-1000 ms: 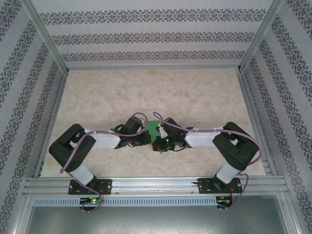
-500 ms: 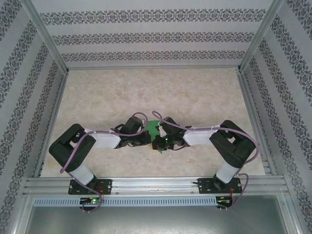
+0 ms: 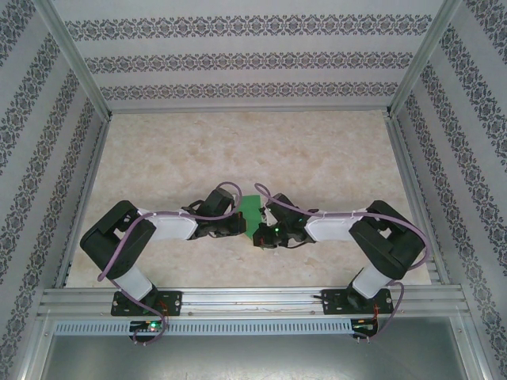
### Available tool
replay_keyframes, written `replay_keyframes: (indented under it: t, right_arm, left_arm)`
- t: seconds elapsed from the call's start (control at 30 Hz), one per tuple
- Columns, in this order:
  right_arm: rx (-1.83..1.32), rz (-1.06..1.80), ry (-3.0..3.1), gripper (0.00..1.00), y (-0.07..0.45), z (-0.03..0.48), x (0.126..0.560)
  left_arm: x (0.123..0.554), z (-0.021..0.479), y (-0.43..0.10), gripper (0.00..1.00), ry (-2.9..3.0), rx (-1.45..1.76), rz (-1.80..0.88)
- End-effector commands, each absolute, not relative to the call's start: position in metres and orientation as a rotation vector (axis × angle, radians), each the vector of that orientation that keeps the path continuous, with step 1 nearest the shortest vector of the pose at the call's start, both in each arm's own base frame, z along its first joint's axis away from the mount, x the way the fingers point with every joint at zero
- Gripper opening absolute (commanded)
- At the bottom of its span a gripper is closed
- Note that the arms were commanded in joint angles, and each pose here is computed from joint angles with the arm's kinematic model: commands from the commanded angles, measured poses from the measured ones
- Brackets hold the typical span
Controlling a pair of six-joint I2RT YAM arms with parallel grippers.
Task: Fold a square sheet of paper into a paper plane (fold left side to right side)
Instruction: Fold the triangle at the center of the table.
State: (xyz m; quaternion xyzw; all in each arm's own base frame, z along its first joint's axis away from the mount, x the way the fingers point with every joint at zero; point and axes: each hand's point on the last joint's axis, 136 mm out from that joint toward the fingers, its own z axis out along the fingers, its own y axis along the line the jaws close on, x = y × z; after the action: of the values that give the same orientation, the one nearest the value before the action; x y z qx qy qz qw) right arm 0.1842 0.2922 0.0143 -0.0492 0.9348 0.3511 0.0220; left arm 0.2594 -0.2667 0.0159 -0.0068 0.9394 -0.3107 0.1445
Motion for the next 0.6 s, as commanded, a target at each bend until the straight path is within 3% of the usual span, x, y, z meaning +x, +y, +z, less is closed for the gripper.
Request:
replay_keyframes:
  t: [0.0,0.57]
  right_arm:
    - [-0.067,0.963,3.006,0.0,0.265,-0.005,0.167]
    - [-0.026,0.922,3.037,0.0,0.236,-0.005,0.151]
  left_arm:
    - [0.235,-0.032,-0.225,0.0,2.888,-0.062,-0.597]
    - [0.234,-0.029,-0.228,0.0,2.886,-0.137,-0.645]
